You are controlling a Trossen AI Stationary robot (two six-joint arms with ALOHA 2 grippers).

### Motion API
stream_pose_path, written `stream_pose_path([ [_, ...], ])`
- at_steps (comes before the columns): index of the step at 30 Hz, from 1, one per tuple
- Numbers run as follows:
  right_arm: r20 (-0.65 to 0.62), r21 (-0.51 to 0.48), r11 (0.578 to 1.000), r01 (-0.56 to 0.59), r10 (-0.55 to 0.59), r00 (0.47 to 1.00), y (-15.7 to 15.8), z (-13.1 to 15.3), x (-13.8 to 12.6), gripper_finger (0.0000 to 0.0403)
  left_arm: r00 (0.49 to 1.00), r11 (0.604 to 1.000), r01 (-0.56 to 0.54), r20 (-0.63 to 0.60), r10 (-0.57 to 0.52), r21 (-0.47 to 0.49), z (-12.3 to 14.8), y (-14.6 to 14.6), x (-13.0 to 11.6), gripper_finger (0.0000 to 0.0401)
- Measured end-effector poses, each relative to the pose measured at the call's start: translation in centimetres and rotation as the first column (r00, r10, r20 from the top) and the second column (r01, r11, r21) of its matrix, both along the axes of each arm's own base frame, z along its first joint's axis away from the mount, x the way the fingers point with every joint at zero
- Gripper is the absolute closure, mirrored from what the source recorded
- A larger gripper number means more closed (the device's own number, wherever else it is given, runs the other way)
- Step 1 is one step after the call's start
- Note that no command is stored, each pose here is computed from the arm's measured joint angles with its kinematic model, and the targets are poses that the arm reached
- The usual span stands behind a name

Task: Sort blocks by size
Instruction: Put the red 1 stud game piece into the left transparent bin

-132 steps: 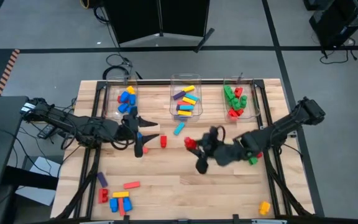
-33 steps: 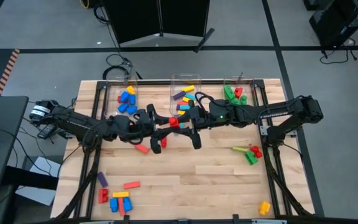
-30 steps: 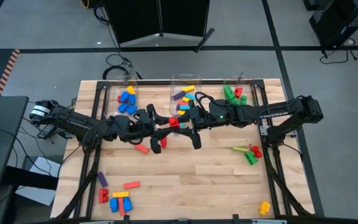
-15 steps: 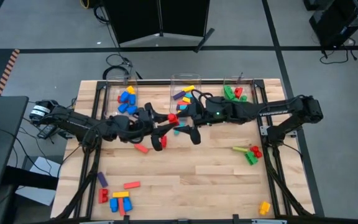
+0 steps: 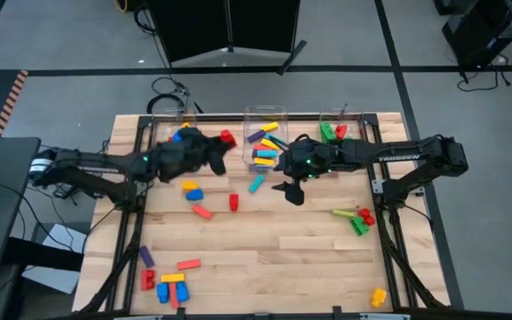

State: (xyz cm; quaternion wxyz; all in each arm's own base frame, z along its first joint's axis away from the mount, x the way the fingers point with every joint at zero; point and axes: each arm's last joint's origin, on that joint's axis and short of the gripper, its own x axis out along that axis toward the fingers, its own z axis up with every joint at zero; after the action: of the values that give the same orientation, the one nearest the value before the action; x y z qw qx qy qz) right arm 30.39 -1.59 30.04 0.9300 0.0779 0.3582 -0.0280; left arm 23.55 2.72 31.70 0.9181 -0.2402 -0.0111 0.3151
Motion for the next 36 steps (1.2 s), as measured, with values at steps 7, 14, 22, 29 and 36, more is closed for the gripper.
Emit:
stream_pose_path([
  [7, -0.035, 0.002, 1.000, -0.003, 0.003, 0.999, 0.1, -0.3, -0.2, 0.0097, 0.965, 0.951, -0.187, -0.228, 0.131, -0.247, -1.8, 4.0, -5.0, 0.0245],
  [14, -0.033, 0.007, 1.000, 0.004, -0.004, 0.999, 0.1, -0.3, -0.2, 0.0099, 0.854, 0.856, -0.374, -0.493, 0.168, -0.356, -4.0, 6.4, -8.8, 0.0245],
  [22, 0.012, -0.001, 0.997, 0.080, -0.080, 0.997, -0.2, 0.0, 0.1, 0.0096, 0.757, 0.814, -0.388, -0.653, 0.015, -0.431, -6.3, 9.5, -9.9, 0.0245],
  [29, 0.035, -0.010, 0.986, 0.169, -0.169, 0.985, -0.4, 0.2, 0.2, 0.0100, 0.683, 0.789, -0.359, -0.716, -0.141, -0.498, -8.8, 12.0, -9.6, 0.0245],
  [36, 0.034, 0.018, 0.981, 0.193, -0.193, 0.981, -0.4, 0.2, 0.2, 0.0098, 0.598, 0.791, -0.337, -0.765, -0.240, -0.511, -10.8, 13.1, -9.0, 0.0244],
])
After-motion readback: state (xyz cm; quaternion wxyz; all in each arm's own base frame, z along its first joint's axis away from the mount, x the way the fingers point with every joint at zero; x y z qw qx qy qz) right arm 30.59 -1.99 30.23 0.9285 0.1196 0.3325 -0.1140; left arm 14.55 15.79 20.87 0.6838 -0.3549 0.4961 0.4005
